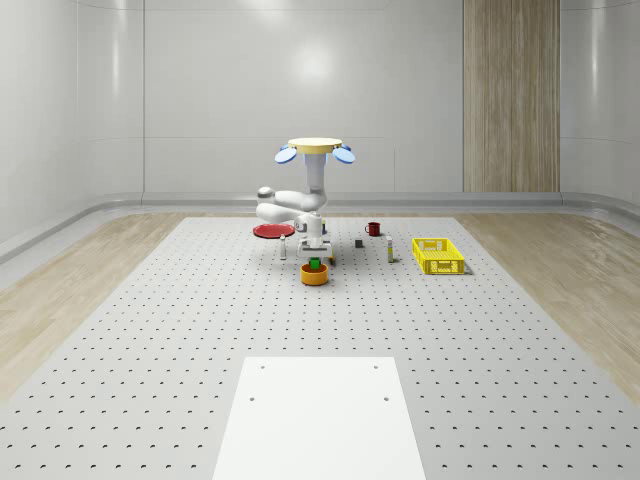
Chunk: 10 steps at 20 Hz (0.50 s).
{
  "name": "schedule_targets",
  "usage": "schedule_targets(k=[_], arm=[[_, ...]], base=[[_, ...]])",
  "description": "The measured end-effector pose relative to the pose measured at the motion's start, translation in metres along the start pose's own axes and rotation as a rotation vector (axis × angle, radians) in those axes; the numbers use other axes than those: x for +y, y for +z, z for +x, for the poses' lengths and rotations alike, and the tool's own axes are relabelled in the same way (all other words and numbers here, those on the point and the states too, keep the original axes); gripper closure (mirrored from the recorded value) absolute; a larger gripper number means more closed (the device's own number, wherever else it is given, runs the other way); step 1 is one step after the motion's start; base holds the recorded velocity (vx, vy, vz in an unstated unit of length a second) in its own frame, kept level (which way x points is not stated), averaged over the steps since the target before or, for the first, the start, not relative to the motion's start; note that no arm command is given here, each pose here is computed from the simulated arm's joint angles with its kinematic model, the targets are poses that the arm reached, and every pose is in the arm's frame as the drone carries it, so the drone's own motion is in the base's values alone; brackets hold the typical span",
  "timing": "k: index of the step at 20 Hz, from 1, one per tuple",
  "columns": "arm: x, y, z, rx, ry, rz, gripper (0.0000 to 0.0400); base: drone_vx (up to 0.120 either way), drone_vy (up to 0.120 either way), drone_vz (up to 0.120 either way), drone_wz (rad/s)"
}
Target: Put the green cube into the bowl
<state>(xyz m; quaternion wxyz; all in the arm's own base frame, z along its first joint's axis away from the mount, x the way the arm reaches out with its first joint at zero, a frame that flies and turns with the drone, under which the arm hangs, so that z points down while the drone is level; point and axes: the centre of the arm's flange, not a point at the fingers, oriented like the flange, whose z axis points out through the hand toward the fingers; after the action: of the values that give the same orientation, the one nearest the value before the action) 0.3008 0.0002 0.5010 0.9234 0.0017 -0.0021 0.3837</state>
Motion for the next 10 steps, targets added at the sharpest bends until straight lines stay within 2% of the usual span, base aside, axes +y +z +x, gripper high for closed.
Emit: schedule_targets(k=[10], arm=[[0.000, 0.039, 0.000, 0.000, -0.005, 0.000, 0.0150]], base=[[0.000, 0.000, 0.000, 0.000]])
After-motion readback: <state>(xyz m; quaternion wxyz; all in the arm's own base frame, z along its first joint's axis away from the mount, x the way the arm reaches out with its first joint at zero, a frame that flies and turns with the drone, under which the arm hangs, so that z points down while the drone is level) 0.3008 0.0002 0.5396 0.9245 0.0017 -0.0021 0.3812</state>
